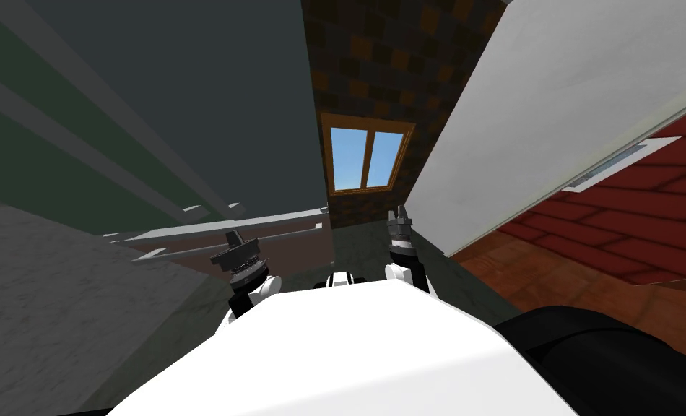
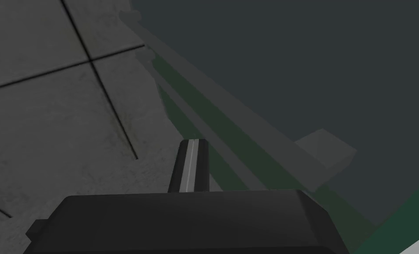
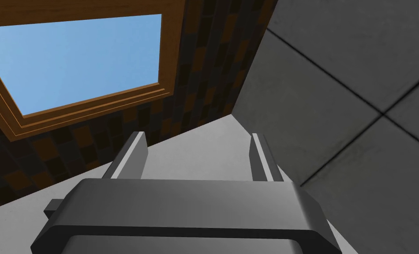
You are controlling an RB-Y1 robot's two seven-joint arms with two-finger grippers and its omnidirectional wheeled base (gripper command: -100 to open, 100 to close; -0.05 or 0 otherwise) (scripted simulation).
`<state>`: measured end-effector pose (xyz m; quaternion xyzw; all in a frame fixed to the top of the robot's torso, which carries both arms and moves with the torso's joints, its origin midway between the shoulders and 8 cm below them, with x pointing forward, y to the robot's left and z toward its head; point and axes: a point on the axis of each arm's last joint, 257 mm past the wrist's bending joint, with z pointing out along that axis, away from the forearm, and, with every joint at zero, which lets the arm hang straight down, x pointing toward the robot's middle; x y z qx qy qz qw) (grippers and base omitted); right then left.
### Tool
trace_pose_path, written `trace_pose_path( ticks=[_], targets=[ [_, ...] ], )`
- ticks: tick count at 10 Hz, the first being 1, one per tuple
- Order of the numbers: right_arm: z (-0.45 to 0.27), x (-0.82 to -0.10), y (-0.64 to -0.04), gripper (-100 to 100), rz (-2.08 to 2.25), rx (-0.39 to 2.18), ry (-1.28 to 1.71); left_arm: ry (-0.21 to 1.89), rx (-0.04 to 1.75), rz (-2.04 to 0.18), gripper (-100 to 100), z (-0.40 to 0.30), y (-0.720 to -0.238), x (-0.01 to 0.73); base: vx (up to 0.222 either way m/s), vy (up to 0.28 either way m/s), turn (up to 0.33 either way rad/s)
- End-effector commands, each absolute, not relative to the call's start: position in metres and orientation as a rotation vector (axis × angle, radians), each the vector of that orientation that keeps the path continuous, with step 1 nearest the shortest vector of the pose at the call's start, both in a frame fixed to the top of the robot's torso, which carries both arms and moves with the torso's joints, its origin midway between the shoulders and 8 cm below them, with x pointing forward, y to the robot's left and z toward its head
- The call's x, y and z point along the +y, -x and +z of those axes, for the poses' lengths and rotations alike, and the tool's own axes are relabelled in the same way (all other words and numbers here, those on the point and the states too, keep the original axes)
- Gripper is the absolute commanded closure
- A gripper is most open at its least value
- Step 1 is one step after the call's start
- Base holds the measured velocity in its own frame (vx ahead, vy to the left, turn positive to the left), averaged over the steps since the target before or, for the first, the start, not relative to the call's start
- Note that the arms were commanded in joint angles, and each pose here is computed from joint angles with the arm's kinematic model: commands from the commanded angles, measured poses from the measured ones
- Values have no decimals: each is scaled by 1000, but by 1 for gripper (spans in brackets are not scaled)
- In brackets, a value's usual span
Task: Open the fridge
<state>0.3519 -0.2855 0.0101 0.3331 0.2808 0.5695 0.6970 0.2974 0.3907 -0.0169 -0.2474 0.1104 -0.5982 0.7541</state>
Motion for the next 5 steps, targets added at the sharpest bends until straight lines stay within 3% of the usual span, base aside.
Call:
trace_pose_path(
  ticks=[1,5],
  targets=[
    [10,-286,-352,0,1270,626,-743,535,251,-1352,-100,-18,-303,383,48,167,-111],
    [10,-286,-352,0,1269,627,-743,528,272,-1432,-100,-21,-312,368,50,201,-111]
  ],
)
